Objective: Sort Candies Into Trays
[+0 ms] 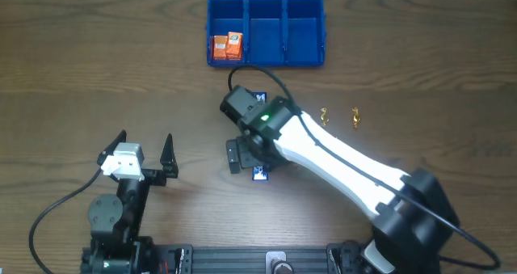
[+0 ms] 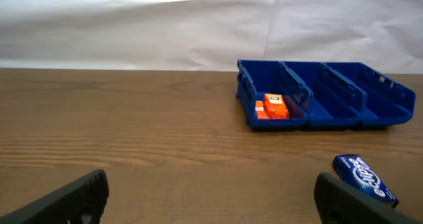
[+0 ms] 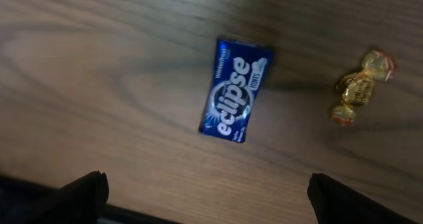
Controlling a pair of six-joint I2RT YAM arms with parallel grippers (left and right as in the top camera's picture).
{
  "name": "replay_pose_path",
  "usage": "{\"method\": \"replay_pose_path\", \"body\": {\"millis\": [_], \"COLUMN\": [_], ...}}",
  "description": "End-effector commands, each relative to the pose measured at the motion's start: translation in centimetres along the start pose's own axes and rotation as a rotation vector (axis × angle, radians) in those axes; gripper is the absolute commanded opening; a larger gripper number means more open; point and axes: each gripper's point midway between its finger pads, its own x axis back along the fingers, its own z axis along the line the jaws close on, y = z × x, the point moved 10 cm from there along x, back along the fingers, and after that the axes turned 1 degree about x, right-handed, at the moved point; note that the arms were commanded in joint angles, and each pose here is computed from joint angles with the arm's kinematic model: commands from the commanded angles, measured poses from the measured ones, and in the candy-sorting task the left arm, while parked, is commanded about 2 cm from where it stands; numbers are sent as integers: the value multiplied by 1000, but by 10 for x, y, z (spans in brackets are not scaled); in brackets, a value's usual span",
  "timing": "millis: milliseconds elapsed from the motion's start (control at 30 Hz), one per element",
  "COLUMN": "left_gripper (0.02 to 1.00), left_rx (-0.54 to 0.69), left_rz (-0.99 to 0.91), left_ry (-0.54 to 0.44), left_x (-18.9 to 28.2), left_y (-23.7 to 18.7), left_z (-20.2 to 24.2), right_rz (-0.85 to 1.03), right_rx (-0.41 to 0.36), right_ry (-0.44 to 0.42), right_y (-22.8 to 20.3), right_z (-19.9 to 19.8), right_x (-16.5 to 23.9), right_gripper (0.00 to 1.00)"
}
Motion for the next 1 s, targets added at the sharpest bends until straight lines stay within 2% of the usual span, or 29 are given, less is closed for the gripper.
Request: {"method": "replay_pose_path", "body": {"millis": [33, 100, 167, 300, 667, 800, 900, 1000], "left_gripper": [998, 998, 998, 998, 998, 998, 998, 998], "left_rx": [-3, -3, -3, -3, -3, -3, -3, -3], "left_rz": [48, 48, 48, 48, 48, 48, 48, 48], "left_ry": [-11, -11, -11, -11, -11, -11, -11, -11], "left_x": [-1, -1, -1, -1, -1, -1, -1, -1], "left_y": [-11, -11, -11, -11, -11, -11, -11, -11], "left_z": [0, 0, 0, 0, 0, 0, 0, 0], "right_rz": [-5, 0, 4, 10, 28, 22, 20, 15], "right_rx": [-61, -79, -130, -159, -162, -166, -175, -180], "right_ry": [-34, -43, -87, -125, -137, -132, -133, -129], "right_y": [12, 14, 14, 11, 11, 11, 12, 12], "right_z": [5, 4, 0, -6, -10, -9, -9, -9], "right_x": [-30, -42, -58, -71, -95, -95, -95, -96], "right_gripper": [998, 998, 996, 998, 991, 630, 411, 316]}}
